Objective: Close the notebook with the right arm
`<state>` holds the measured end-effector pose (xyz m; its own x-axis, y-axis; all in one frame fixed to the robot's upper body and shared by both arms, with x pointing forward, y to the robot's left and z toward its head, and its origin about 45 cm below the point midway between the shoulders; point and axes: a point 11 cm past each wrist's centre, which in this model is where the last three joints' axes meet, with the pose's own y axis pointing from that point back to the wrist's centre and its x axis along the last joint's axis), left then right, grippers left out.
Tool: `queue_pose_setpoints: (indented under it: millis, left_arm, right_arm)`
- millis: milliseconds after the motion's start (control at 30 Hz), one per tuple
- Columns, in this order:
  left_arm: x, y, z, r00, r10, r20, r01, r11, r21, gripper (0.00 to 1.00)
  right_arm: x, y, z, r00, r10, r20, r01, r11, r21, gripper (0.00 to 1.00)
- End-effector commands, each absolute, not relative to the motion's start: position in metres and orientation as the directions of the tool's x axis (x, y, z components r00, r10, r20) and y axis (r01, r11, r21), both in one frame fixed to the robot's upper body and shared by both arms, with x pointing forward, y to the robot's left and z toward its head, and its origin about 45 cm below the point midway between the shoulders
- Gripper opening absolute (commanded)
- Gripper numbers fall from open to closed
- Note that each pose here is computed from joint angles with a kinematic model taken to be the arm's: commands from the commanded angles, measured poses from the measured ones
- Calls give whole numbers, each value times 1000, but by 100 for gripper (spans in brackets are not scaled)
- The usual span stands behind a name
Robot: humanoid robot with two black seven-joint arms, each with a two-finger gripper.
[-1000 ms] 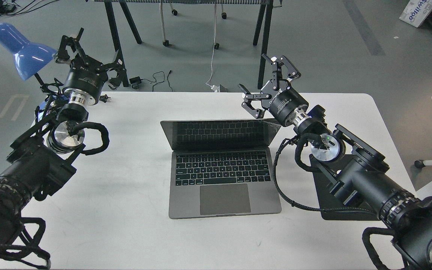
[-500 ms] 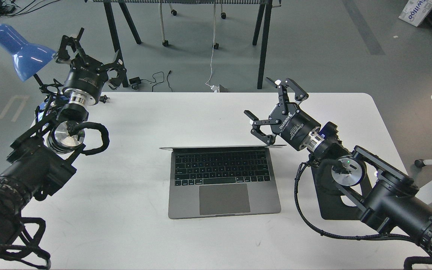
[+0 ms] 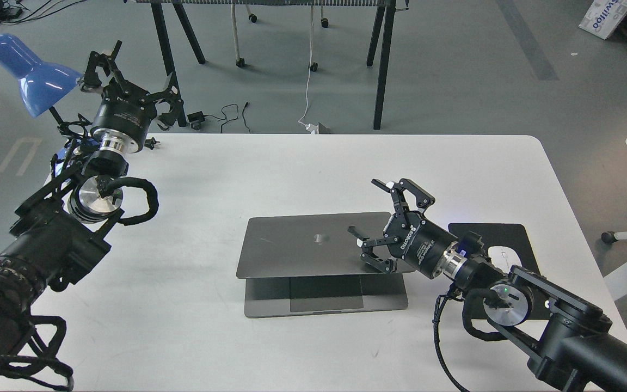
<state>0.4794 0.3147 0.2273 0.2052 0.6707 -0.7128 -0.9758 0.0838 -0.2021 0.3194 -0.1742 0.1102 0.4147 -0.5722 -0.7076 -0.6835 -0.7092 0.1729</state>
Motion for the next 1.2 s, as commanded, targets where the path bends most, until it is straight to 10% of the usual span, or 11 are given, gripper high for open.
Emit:
queue_pose_setpoints:
  millis: [0,1167]
  left_arm:
    - [479,315,227,205,671,-713,-976,84,-202,100]
    - [479,316,227,203,667,-717,-976,79,-203,100]
  right_arm:
    - [308,-176,98,405,-583,-704,-665,-716,211,100]
    - [298,-187,67,452,-702,-551,-626,-689,364,100]
